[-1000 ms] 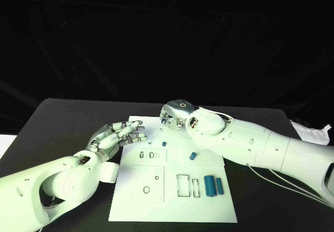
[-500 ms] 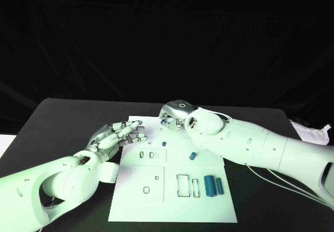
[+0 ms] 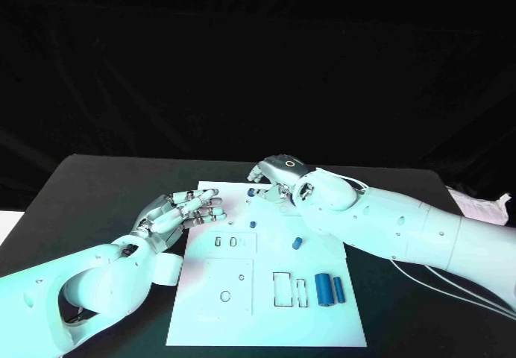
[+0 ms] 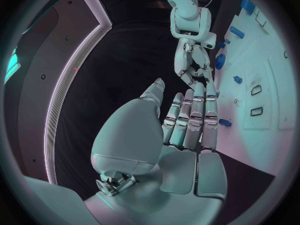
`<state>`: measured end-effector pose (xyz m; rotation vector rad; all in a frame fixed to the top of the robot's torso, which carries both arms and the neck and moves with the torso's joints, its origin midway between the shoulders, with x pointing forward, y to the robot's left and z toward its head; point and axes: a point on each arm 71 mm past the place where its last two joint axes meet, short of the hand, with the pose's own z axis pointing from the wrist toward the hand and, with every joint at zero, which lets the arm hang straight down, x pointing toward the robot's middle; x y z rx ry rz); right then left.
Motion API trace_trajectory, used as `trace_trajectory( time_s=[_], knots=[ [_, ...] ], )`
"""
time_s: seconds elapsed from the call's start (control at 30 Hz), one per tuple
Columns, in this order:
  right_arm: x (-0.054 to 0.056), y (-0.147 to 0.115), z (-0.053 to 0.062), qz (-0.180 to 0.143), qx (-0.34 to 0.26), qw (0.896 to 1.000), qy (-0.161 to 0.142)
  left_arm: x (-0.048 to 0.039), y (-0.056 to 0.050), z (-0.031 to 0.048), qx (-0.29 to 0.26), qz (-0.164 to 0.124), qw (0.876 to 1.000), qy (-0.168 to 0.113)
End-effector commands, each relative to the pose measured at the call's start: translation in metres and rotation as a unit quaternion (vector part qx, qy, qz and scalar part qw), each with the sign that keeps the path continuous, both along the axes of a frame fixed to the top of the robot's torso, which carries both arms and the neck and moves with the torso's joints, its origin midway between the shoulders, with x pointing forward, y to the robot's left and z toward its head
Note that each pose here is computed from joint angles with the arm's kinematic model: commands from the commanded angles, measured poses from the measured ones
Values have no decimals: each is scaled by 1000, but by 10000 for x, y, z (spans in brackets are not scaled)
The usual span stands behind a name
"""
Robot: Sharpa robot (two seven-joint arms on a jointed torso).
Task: Assemble the parts on the task board
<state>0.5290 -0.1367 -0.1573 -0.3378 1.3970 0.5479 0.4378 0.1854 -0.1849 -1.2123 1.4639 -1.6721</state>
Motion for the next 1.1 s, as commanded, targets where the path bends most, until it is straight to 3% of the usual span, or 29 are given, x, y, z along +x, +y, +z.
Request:
trace_trajectory(
  time_s=[0.03, 0.23, 0.47, 0.77, 1.1],
  knots=[
    [-47, -165, 81, -14, 61, 998, 5, -12, -5, 23, -5, -3, 1000, -4],
    [-129, -677, 169, -73, 99, 991, 59, -18, 7, 26, -5, -2, 1000, -5],
    [-173, -1055, 154, -119, 72, 985, 106, -15, 16, 26, -5, -1, 1000, -5],
    [-167, -1071, 55, -140, 12, 981, 135, -15, 0, 31, -8, -3, 1000, -8],
    [-98, -987, -114, -150, -1, 977, 152, -9, -10, 27, -9, -4, 1000, -7]
  ],
)
